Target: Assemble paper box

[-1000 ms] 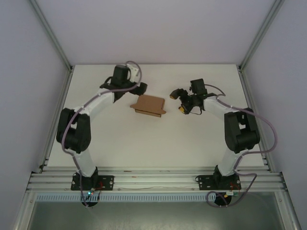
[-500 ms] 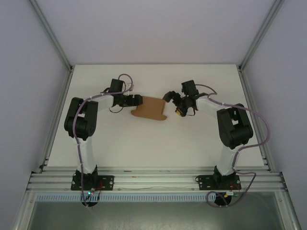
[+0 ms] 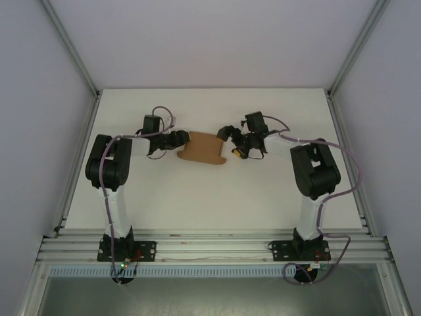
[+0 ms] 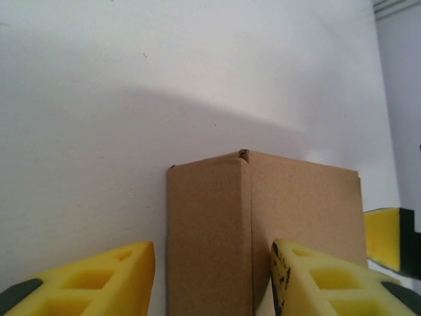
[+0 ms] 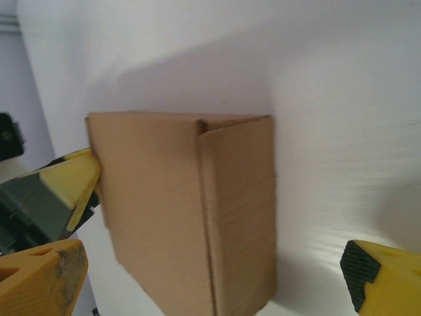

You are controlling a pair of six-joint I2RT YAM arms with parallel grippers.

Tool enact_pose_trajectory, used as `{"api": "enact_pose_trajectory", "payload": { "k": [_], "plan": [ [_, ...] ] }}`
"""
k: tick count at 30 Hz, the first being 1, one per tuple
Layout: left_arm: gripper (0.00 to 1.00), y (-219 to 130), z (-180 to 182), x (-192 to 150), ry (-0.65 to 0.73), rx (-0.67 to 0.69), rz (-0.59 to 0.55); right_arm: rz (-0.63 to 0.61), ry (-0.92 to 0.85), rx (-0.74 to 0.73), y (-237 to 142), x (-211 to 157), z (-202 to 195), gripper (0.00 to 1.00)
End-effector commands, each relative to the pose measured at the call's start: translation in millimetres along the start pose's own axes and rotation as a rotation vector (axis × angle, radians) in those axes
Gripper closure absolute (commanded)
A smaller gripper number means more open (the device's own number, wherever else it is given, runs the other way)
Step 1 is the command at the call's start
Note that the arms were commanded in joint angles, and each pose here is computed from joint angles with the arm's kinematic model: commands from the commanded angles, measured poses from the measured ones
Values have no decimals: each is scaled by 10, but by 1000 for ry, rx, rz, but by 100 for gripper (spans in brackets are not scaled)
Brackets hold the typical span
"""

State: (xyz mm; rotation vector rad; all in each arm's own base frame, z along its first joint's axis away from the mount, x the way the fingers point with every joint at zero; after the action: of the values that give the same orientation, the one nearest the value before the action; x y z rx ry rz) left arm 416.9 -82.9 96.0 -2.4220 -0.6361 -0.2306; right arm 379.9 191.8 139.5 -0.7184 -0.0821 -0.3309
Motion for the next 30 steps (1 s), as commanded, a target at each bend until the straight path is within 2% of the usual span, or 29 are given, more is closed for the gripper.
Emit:
{"api": "enact_pose_trajectory", "payload": {
  "k": [1, 3, 6, 21, 24, 30],
  "plan": [
    [59, 78, 167, -144, -85, -43, 49, 33, -70, 77, 89, 14, 129, 2],
    [66, 63, 199, -142, -116, -42, 43, 46, -69, 70, 112, -2, 111, 3],
    [72, 32, 227, -158, -123, -46, 36, 54, -76, 50, 115, -20, 74, 3],
    [77, -93, 254, -122, -142, -115, -13, 100, -114, 100, 228, -55, 97, 3],
    [77, -97, 257, -123, -131, -102, -10, 110, -106, 142, 315, -20, 111, 6],
    [76, -70, 269, -118, -124, -120, -1, 96, -110, 252, 382, 88, 226, 20]
  ]
}}
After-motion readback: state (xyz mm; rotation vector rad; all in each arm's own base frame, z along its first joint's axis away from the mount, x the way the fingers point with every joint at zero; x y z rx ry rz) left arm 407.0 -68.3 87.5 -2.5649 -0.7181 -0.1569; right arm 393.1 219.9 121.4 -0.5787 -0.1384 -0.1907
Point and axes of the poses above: each hand's point on the last joint's axis, 136 mm out from that joint toward the fingers, its own y axis out along the fingers, its own z axis along the line the jaws close on, x = y × z, the point moved 10 cm from there along -y, back along the fingers, and after that the axes turned 6 degrees about -y, right-handed, at the moved point
